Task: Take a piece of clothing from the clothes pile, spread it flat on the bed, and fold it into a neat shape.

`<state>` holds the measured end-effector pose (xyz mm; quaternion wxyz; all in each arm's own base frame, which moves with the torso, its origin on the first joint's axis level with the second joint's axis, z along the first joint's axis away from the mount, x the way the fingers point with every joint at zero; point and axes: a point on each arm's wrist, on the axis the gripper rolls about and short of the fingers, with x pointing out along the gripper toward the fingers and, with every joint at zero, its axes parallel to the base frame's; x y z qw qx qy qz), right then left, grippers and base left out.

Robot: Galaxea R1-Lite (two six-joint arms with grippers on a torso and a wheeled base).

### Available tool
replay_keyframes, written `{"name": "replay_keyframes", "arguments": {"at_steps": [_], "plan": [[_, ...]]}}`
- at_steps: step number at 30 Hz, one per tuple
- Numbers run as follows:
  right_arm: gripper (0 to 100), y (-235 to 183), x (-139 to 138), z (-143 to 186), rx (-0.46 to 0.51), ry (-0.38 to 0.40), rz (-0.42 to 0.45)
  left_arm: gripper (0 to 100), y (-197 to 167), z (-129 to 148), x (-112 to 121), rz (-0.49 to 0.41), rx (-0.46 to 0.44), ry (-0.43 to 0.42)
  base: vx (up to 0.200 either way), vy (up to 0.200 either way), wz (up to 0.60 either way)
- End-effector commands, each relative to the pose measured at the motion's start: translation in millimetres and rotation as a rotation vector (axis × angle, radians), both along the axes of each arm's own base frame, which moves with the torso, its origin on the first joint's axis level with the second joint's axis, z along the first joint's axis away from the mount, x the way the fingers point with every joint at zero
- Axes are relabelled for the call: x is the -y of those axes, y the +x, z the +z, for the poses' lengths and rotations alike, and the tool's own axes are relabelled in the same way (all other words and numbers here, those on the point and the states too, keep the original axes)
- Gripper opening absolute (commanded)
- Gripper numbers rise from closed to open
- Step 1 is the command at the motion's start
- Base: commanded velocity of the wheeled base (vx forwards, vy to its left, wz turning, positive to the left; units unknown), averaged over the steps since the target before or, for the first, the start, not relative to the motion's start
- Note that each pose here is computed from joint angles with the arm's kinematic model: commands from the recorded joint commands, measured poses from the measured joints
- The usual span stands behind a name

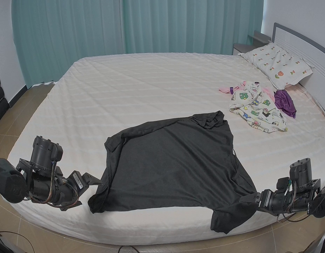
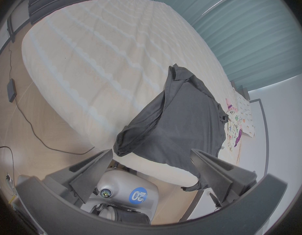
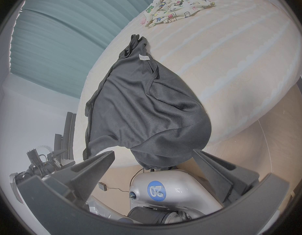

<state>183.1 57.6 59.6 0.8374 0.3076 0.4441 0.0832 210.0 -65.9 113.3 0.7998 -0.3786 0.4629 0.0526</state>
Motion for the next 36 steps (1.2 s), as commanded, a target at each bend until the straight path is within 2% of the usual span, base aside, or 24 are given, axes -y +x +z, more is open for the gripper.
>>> {"name": "replay_keyframes", "arguments": {"at_steps": [1,11,17,26,36], "plan": [[100,-0.4,-0.3,0.3,0.002,0.001,0.003,100,0.5,2.1,-0.5,0.002,0.020,-0.011,0.200,0.000,0.00],[100,-0.4,0.0,2.0,0.010,0.004,0.000,100,1.4,-0.8,-0.2,0.001,0.026,-0.014,0.200,0.000,0.00],[100,-0.6,0.0,2.6,0.013,0.004,0.001,100,3.8,1.5,0.5,0.037,0.027,-0.043,0.000,0.000,0.00],[100,-1.3,0.2,3.5,0.018,0.005,0.001,100,4.4,0.6,0.7,0.037,0.023,-0.045,0.000,0.000,0.00],[100,-2.2,0.4,6.2,0.031,0.010,0.002,100,6.0,0.1,1.9,0.035,0.052,-0.055,0.180,0.000,0.00]]}}
